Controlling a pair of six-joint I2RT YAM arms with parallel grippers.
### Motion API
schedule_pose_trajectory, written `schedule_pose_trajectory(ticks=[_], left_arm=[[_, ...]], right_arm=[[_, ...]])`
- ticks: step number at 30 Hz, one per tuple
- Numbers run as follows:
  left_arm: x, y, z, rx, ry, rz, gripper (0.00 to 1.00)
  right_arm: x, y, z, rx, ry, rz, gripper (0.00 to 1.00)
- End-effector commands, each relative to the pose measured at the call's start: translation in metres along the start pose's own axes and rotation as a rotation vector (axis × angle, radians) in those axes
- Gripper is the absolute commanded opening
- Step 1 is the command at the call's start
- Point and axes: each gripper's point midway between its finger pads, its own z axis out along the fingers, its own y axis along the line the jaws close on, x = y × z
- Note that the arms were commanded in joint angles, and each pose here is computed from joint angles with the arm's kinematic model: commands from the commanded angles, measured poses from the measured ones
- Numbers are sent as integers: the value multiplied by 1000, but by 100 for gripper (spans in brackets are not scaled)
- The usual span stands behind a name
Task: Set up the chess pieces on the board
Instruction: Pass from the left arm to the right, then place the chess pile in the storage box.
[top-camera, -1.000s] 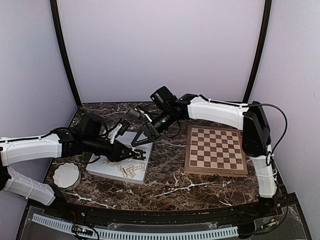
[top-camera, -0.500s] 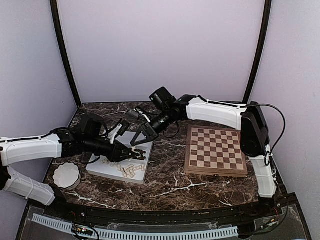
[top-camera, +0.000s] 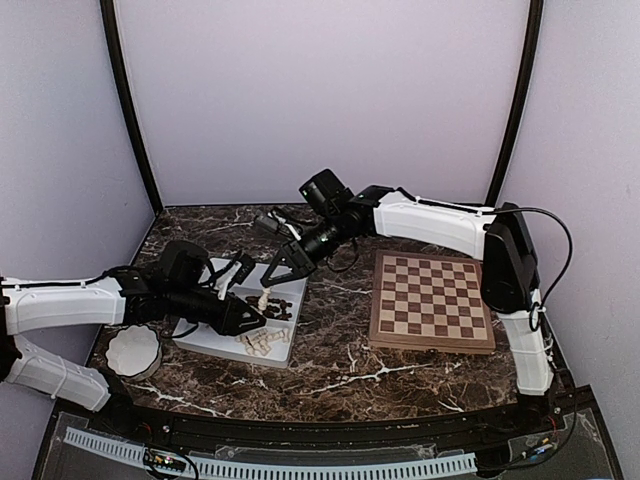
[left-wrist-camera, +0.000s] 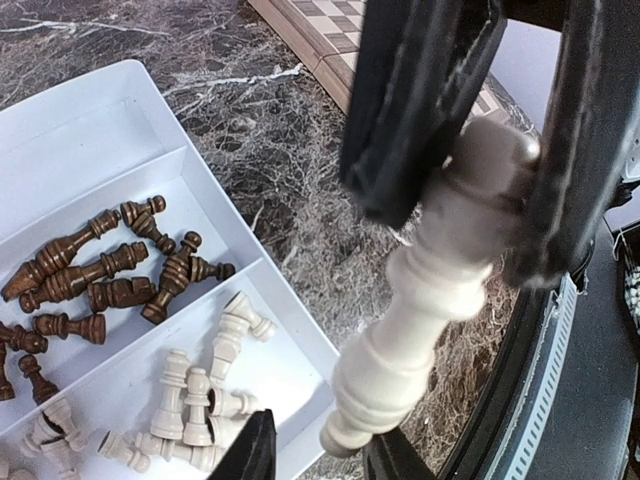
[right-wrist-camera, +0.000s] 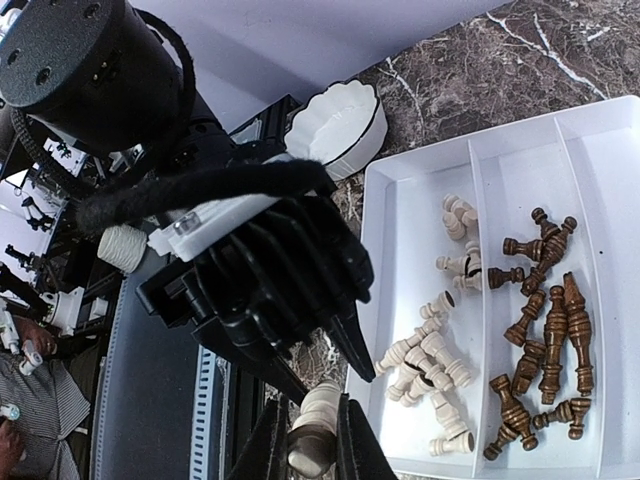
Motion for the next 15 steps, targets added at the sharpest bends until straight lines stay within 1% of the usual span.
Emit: schedule_pose_trajectory(ticks=[1,5,12,15], left_arm=[[-14,-2,-6,-1,-69,27,33],[-17,-4,-5,9,-80,33,34],[-23,-14,-5,60,-90,45,17],[-18,-12,-6,55,-80,26,14]], right_arm=[[-11,13,-7,-30,-24,-30,0],[-11,15,-7,-39,-25,-31,0],[-12,13,-11,-20,-27,-37,0],[-17,4,-21,42,-31,-66,0]])
